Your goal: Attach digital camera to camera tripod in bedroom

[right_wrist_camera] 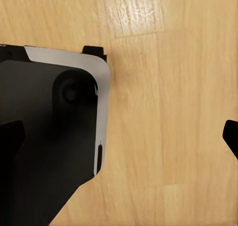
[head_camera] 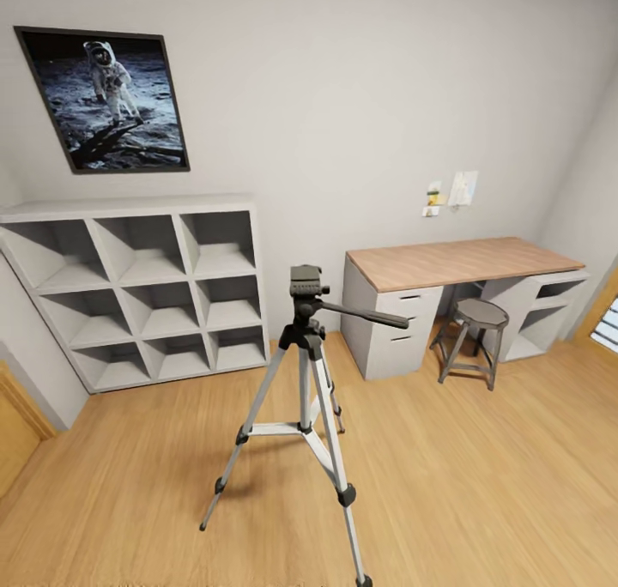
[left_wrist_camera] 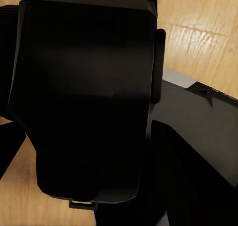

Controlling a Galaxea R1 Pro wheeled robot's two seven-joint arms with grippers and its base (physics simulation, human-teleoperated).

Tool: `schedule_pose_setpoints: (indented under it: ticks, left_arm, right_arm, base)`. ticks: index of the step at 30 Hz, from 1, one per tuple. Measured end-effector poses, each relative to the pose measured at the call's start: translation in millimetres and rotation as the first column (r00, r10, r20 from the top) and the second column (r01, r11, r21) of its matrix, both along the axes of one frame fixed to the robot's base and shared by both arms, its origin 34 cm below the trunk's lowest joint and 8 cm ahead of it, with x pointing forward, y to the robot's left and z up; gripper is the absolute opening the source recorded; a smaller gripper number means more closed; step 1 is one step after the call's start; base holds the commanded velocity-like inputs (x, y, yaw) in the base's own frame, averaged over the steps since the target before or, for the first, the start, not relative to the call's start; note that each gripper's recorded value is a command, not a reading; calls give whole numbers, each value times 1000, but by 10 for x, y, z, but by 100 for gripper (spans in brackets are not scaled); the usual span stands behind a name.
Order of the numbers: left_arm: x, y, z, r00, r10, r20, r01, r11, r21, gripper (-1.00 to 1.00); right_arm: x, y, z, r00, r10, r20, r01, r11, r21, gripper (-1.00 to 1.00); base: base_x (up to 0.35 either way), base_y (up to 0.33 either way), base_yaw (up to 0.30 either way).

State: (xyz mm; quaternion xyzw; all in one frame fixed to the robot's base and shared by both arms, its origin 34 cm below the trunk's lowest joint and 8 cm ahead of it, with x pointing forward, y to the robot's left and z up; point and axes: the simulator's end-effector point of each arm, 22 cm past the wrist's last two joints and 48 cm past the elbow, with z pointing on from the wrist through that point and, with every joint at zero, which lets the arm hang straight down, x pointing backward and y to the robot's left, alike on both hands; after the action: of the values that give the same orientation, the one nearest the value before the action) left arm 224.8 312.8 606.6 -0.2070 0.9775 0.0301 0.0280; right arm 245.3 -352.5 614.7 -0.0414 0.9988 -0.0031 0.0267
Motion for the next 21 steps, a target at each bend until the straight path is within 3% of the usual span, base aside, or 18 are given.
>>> schedule_pose_setpoints:
  ticks: [12, 21]
  left_arm:
    - [-73, 0, -20, 1000, 0, -19, 0, 1000, 0, -100]
    - [-130, 0, -34, 999, 0, -33, 0, 1000, 0, -100]
  right_arm:
    - [-69, -13, -22, 1000, -1, -17, 1, 1000, -2, 100]
    - [-125, -14, -40, 999, -1, -32, 1, 1000, -2, 100]
  base:
    - [0, 0, 92]
    - [0, 0, 14]
